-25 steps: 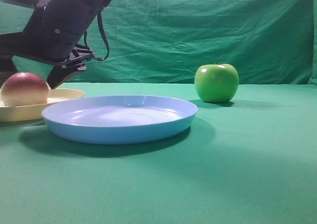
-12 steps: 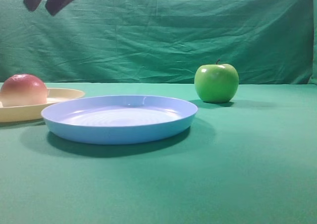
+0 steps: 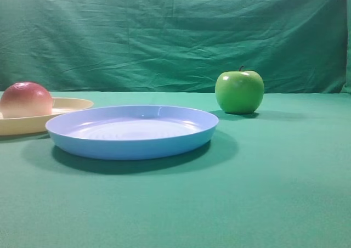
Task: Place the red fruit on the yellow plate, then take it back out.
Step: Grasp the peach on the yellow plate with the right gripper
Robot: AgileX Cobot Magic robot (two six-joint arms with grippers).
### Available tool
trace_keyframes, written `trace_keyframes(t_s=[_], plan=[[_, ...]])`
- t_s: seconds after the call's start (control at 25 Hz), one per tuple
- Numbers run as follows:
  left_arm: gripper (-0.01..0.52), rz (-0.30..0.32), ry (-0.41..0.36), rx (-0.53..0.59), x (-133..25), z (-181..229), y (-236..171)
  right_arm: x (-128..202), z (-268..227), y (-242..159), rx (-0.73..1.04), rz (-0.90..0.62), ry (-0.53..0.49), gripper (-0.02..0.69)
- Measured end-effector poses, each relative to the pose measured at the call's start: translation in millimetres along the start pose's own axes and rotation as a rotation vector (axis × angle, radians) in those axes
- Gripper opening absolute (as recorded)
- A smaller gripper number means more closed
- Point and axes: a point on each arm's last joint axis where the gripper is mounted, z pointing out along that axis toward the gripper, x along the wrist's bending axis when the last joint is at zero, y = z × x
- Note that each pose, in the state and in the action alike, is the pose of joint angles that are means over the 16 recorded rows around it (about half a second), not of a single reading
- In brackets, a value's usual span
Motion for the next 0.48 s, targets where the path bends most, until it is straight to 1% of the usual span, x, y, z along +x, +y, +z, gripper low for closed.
trace_keyframes(t_s=[0.24,0.48], plan=[[0.000,0.000,0.000,0.000,0.0,0.0,0.0,-23.7,-37.3,-9.3,-0.021,0.149,-0.067,0.000],[0.000,0.000,0.000,0.000,0.0,0.0,0.0,-29.0,-85.7,-30.9,-0.116,0.251,-0.165,0.000]])
